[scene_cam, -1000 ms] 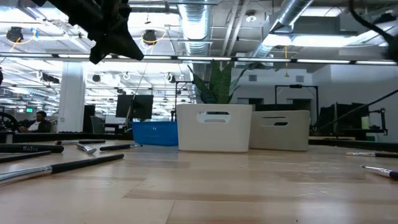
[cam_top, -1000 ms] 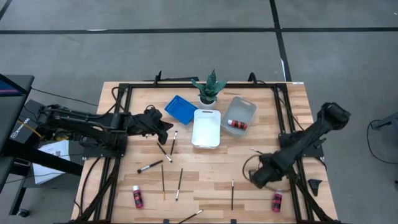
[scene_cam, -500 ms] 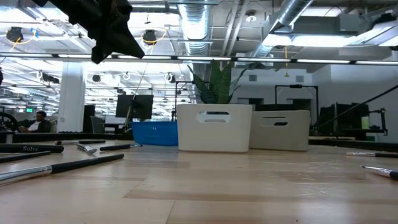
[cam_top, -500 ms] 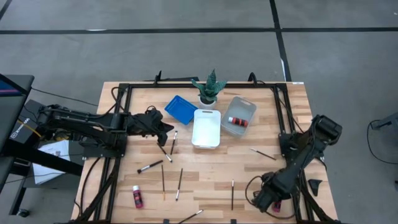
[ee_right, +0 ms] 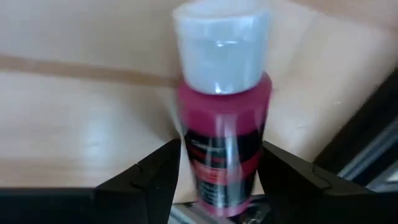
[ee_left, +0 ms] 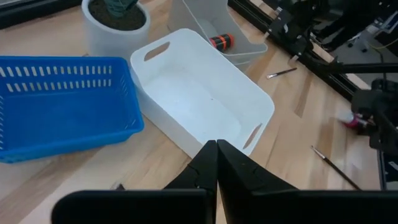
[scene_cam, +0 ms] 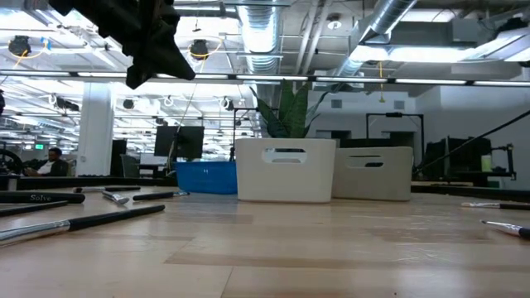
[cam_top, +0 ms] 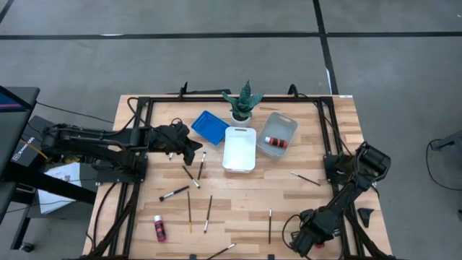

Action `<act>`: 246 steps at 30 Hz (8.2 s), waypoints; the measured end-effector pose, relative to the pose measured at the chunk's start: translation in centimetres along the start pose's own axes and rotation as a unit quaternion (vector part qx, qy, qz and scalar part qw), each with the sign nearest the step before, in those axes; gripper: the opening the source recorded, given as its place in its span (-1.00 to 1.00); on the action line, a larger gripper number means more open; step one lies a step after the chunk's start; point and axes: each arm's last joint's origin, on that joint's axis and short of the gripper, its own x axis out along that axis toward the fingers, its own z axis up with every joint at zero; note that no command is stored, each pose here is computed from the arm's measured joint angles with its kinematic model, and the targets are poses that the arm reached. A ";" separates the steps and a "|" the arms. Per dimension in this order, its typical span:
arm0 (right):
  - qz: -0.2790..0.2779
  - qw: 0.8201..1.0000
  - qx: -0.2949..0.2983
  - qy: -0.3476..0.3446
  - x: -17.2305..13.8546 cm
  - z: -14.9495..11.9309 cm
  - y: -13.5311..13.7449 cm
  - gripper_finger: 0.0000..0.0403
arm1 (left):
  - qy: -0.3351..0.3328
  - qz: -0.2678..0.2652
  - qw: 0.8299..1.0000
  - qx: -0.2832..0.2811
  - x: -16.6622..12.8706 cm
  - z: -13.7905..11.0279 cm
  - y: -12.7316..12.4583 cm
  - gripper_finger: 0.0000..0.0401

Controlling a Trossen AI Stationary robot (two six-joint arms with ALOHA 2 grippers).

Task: Pick & Place Paint Supplies
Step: Put the pink paint bottle into the gray bin

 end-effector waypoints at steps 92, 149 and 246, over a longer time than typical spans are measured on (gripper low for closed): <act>0.104 0.655 -0.709 -0.241 -4.0 -5.2 -6.2 -0.09 | -0.019 0.009 0.999 -0.043 0.2 0.7 0.7 -1.00; 0.049 0.651 -0.706 -0.273 1.2 -3.3 -3.0 -0.20 | -0.054 -0.001 0.997 -0.063 -0.1 0.8 -0.4 -1.00; 0.398 0.457 -0.289 -0.741 -3.8 11.7 11.0 -0.43 | -0.046 -0.004 0.998 -0.036 -0.6 -0.7 -2.0 -1.00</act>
